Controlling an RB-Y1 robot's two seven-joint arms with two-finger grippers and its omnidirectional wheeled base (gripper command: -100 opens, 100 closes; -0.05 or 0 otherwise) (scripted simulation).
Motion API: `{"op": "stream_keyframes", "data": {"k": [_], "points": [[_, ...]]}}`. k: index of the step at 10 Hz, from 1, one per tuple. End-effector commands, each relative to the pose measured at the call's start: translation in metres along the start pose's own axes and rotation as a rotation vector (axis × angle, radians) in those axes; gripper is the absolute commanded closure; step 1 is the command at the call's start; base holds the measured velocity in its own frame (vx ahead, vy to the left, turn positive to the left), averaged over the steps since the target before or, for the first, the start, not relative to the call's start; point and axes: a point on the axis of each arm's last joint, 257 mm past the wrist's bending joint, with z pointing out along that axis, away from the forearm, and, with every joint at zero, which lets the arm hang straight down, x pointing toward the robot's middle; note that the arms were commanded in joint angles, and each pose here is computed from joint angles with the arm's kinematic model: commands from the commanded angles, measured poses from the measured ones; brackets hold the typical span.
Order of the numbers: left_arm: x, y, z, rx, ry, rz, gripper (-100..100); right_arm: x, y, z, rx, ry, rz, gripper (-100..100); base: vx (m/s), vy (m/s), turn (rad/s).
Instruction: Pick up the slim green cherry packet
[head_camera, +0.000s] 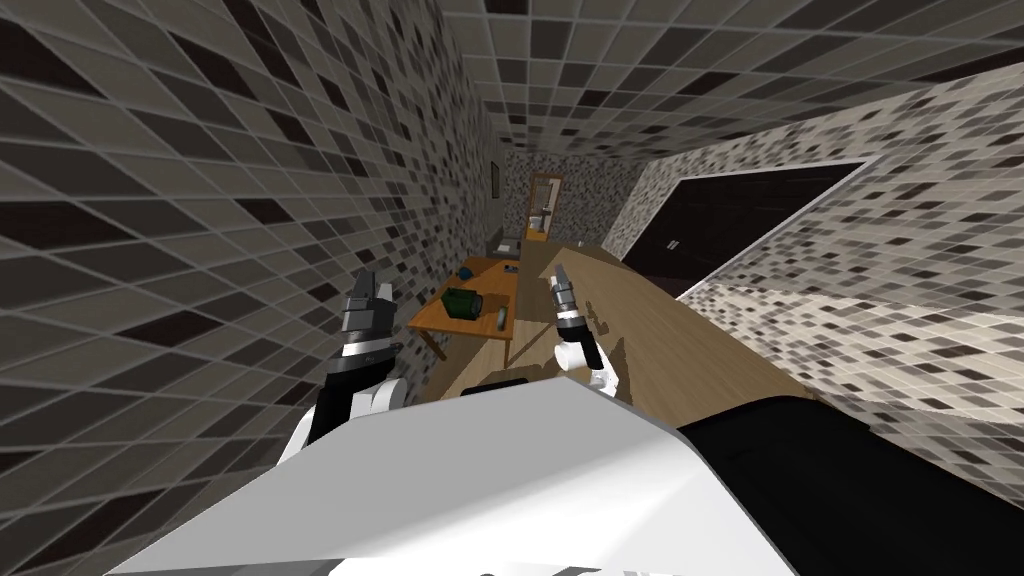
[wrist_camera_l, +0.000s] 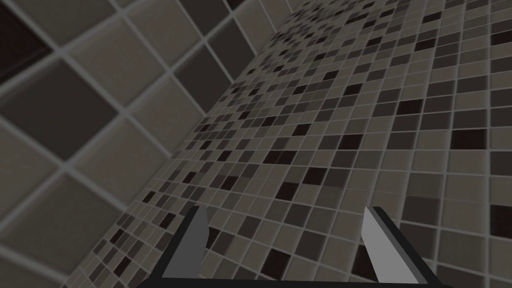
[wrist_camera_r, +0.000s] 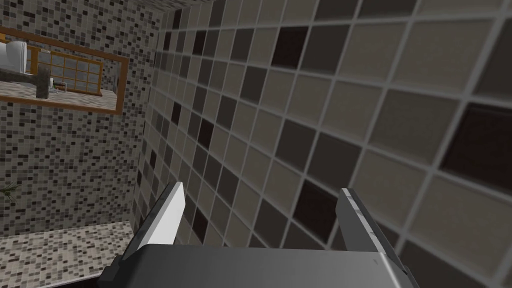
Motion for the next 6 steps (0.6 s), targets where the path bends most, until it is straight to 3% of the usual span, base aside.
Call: {"op": "stream_keyframes", "data": {"k": [1,4,5,6], "points": [[0.0,0.0,0.0,0.0,0.0,0.0,0,0.011,-0.017,0.005,0.045,0.032,-0.023,-100,-0.044,-0.029,0.095],[0.0,0.0,0.0,0.0,0.0,0.0,0,0.03,-0.051,0.011,0.128,0.092,-0.064,-100,-0.046,-0.024,0.154],[0.0,0.0,0.0,0.0,0.0,0.0,0,0.031,-0.052,0.01,0.135,0.095,-0.064,-100,-0.031,-0.017,0.077],[0.0,0.0,0.0,0.0,0.0,0.0,0,0.04,-0.071,0.012,0.18,0.128,-0.085,-100,-0.032,-0.017,0.139]]}}
